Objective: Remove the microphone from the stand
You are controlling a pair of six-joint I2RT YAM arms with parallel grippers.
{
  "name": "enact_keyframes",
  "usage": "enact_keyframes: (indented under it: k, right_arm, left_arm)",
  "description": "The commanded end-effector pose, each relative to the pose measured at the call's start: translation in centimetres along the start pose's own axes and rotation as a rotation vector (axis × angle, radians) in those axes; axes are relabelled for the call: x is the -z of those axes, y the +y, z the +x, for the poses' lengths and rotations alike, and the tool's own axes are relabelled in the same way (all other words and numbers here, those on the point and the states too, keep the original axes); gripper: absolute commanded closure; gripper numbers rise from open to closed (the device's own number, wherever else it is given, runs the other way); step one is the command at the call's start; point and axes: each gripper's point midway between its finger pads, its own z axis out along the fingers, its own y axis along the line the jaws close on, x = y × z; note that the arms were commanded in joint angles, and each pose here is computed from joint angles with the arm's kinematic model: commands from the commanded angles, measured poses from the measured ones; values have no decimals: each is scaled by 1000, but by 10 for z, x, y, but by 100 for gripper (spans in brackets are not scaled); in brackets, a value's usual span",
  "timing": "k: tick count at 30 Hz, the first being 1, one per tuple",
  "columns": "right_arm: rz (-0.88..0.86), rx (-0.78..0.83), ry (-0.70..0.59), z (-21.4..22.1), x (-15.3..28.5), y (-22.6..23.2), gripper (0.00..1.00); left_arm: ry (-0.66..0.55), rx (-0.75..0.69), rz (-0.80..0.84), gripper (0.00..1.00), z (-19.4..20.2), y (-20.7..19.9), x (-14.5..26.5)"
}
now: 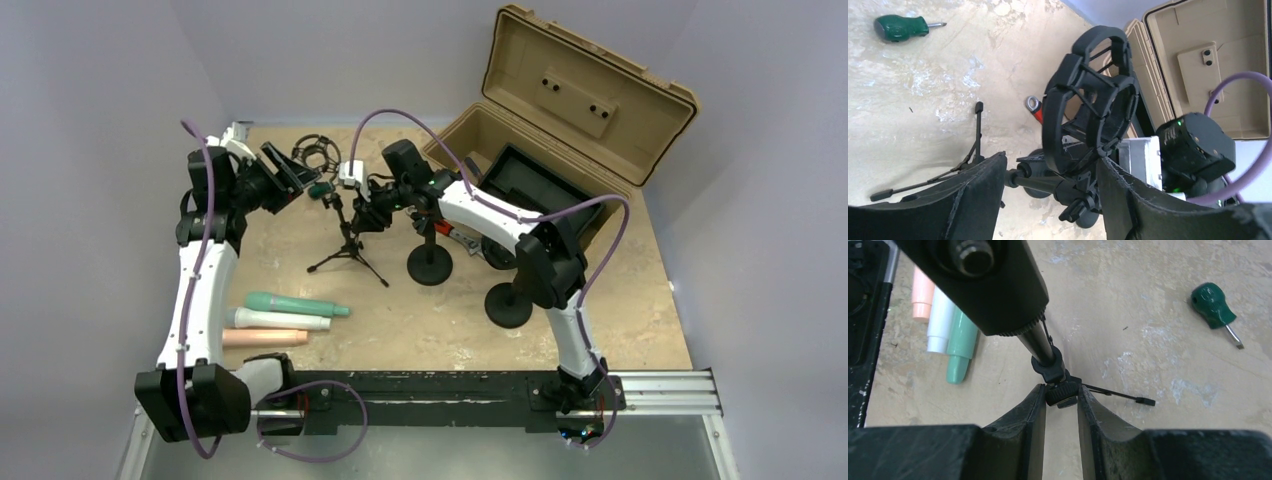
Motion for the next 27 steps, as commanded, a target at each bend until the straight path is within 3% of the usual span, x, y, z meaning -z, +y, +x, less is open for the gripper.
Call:
enact_keyframes:
  k: [1,15,27]
  right_arm:
    - [129,69,-74,-39,16,-8,100]
    - [384,127,-82,-47,3,-2,100]
    - [779,270,-27,-49,27,-6,100]
  left_arm:
    - [-8,32,44,37,-19,-10,-11]
    - [70,1,76,40,-13,-9,-22]
    - [57,-65,65,36,-3,-5,-9]
